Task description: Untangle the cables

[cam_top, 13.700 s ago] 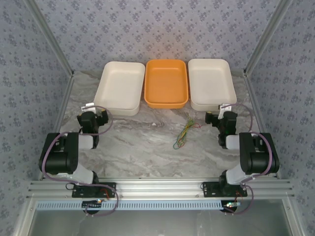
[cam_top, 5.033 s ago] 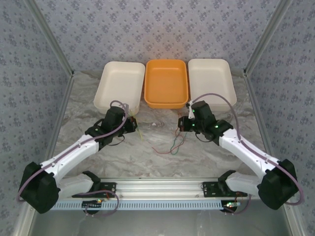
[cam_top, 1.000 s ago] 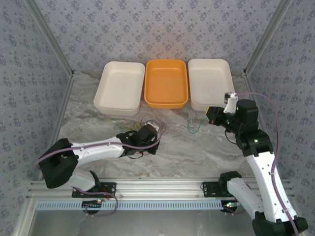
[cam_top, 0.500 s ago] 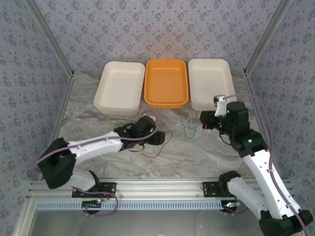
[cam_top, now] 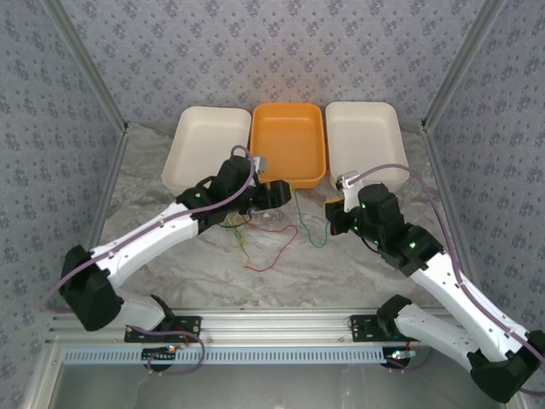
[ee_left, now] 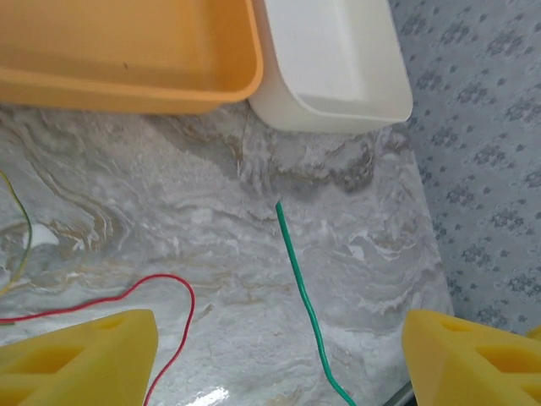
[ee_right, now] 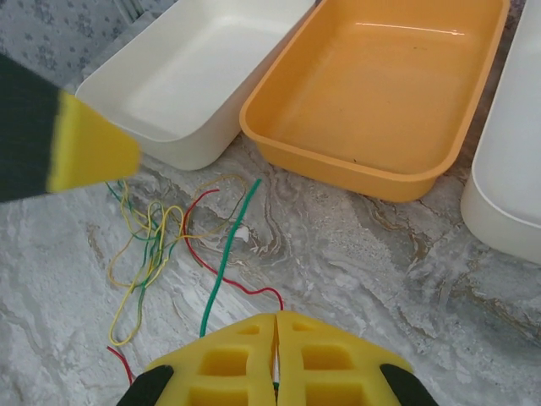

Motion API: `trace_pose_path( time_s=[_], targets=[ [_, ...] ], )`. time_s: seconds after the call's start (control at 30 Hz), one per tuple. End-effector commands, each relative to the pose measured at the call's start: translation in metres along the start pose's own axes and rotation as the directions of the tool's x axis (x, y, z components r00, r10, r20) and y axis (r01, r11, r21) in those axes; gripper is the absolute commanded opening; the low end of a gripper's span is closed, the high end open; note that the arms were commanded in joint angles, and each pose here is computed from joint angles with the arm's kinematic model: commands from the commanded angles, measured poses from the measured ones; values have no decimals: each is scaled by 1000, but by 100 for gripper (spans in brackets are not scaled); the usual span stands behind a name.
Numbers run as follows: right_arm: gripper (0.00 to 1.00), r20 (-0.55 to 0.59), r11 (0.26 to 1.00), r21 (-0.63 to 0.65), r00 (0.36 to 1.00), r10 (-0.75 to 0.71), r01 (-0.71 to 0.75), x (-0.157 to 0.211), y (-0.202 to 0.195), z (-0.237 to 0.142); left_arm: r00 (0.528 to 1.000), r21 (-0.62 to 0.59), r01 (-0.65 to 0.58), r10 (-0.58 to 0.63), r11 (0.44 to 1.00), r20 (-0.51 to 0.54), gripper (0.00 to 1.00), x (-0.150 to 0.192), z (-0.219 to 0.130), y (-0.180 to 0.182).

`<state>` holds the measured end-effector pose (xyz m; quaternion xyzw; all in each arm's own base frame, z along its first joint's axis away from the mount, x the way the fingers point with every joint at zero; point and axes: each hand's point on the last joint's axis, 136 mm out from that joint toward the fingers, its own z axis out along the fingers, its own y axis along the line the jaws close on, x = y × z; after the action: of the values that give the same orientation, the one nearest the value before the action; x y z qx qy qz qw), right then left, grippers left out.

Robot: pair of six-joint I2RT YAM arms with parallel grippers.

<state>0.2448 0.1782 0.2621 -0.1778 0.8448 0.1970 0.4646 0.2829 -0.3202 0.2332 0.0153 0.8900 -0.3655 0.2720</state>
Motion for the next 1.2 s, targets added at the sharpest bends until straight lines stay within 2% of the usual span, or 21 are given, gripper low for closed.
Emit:
trace_pose_path(
  time_s=[0.0, 0.27, 0.4, 0.47, 0.6, 0.63, 0.77, 0.87, 0.97, 1.07, 1.17],
  targets=[
    [0, 41, 998, 41, 998, -49, 48, -10, 1, 0, 995, 1, 71, -71, 997, -71, 76, 11, 12, 1],
    [0, 46, 998, -5, 997, -58, 59, -10, 18, 3, 990, -8, 92, -92, 996, -107, 70, 16, 40, 5],
    [0, 46, 998, -12, 997, -55, 56, -8, 21, 4, 989, -7, 104, -104, 995, -109, 62, 17, 48, 6],
    [0, 48, 998, -16, 997, -55, 56, -8, 22, 3, 988, -8, 111, -111, 994, -109, 52, 17, 53, 8],
    [0, 73, 999, 6, 997, -41, 40, -11, 18, -2, 988, -43, 135, -138, 990, -72, 6, 16, 53, 19],
    [0, 87, 999, 25, 996, -31, 29, -13, 14, -4, 987, -65, 148, -152, 987, -47, 0, 15, 50, 25],
    [0, 197, 988, 104, 976, 91, -113, -22, -10, -20, 969, -97, 240, -233, 966, 79, 0, 8, 27, 52],
    [0, 349, 940, 65, 890, 292, -335, -31, -29, -33, 939, -48, 325, -316, 944, 136, 0, 10, 13, 60],
    [0, 475, 837, -54, 723, 501, -545, -31, -42, -40, 901, 8, 411, -408, 911, 149, 0, 21, 6, 63],
    [0, 543, 753, -143, 585, 603, -643, -35, -52, -45, 837, 47, 521, -521, 852, 169, 0, 31, -1, 77],
    [0, 573, 698, -198, 497, 652, -688, -42, -57, -50, 756, 95, 622, -628, 777, 184, 0, 37, -7, 87]
  ],
)
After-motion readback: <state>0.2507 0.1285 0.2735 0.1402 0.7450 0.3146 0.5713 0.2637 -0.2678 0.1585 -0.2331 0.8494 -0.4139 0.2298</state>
